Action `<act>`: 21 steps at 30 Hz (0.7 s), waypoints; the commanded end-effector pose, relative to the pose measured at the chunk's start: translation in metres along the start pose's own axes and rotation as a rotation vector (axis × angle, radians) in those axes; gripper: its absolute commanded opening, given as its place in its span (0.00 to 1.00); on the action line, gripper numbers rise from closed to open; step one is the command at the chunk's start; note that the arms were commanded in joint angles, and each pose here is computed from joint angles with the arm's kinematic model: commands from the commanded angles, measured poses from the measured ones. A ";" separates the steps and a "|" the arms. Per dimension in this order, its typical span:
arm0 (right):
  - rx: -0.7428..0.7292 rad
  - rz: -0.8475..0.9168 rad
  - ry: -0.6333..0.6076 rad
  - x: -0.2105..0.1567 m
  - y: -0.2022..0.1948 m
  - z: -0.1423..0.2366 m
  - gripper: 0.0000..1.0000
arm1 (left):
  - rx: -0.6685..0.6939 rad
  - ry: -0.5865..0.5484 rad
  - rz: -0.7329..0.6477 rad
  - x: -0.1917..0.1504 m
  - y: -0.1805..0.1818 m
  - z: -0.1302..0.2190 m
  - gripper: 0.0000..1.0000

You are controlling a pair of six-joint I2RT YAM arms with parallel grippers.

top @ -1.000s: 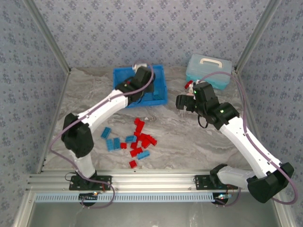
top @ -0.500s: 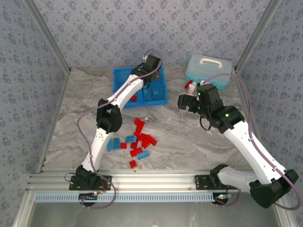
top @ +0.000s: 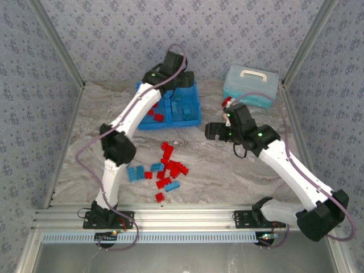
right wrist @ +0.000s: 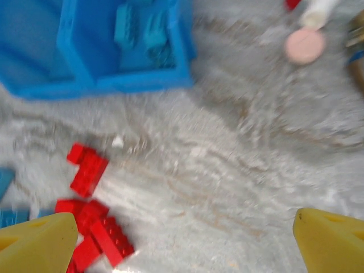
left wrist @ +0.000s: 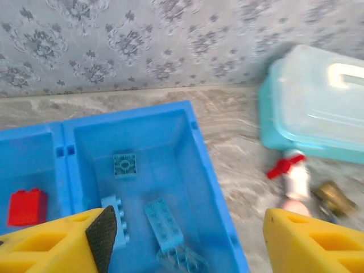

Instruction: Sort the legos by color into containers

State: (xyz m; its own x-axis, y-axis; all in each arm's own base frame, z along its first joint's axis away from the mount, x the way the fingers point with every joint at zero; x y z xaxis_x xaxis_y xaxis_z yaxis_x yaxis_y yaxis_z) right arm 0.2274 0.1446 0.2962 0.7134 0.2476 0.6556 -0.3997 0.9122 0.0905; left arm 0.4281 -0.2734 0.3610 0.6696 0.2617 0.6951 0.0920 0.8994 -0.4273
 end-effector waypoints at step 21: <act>0.253 0.659 0.364 -0.097 0.124 -0.136 0.66 | 0.014 -0.033 -0.446 -0.153 0.146 0.212 0.99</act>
State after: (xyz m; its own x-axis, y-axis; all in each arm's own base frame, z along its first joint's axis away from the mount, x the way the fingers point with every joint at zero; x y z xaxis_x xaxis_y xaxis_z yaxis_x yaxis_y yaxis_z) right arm 0.1830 0.2694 0.1482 0.4391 0.8336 0.3353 -0.8809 0.4728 -0.0219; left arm 0.1845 -0.1150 0.3069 0.6192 -0.1269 0.7749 0.3602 0.9228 -0.1367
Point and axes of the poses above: each hand's point on the last joint's axis, 136 mm out from that joint toward the fingers, its own z axis back along the fingers, its own y axis along the line the jaws close on, x = y × z, the point moved 10 cm from there along z, back along the fingers, and after that the axes turned 15 degrees about z, right-handed, at the moved point
